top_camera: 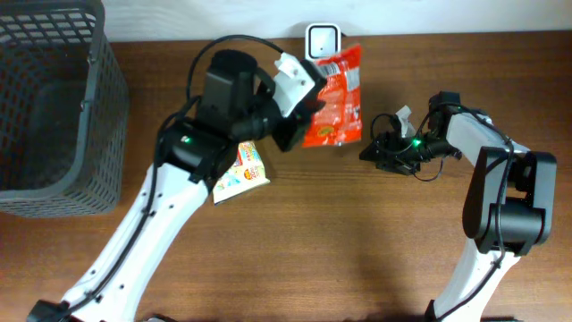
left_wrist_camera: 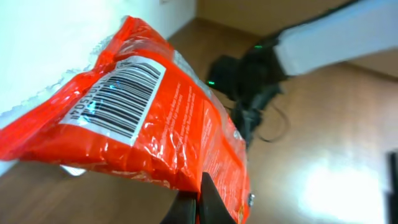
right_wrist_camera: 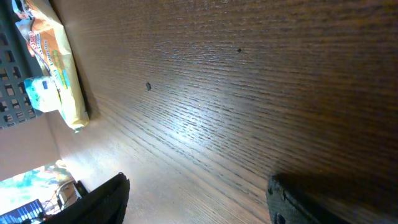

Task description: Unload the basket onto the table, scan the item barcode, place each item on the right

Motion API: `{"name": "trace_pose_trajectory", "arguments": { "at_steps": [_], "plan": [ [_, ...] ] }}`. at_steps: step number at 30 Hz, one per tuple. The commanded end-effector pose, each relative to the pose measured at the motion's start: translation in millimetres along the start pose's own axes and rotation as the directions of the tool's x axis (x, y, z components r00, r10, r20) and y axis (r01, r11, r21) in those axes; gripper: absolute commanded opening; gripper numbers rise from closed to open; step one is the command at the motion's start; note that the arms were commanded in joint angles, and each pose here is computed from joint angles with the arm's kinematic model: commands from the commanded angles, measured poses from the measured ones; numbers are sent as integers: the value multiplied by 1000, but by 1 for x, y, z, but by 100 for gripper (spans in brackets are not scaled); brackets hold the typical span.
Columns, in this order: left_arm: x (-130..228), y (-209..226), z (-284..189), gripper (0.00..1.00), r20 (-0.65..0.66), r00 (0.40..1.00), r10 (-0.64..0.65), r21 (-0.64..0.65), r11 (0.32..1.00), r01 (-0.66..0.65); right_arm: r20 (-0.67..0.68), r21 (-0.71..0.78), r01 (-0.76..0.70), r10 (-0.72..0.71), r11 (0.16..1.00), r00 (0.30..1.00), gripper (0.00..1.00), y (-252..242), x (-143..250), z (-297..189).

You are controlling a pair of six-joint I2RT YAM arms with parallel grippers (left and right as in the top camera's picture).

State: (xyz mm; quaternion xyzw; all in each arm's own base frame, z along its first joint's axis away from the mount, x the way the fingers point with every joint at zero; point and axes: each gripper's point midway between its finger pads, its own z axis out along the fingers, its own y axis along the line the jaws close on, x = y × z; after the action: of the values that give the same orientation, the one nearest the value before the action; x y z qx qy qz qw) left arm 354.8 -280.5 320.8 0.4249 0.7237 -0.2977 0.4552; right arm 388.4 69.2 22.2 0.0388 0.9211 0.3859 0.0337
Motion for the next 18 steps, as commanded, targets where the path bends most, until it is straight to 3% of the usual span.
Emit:
{"name": "trace_pose_trajectory", "arguments": {
  "at_steps": [1, 3, 18],
  "plan": [
    [1, -33, -18, 0, 60, 995, 80, 254, 963, -93, -20, 28, 0, 1, 1000, 1000, 72, -10, 4, 6],
    [2, -42, -28, 0, 90, 993, 81, 335, 936, -107, -19, 28, 0, 0, 1000, 1000, 72, -10, 4, 6],
    [2, -44, -38, 0, 119, 991, 66, 384, 917, -107, -14, 28, 5, -5, 1000, 1000, 72, -10, 2, 7]
  ]
}}
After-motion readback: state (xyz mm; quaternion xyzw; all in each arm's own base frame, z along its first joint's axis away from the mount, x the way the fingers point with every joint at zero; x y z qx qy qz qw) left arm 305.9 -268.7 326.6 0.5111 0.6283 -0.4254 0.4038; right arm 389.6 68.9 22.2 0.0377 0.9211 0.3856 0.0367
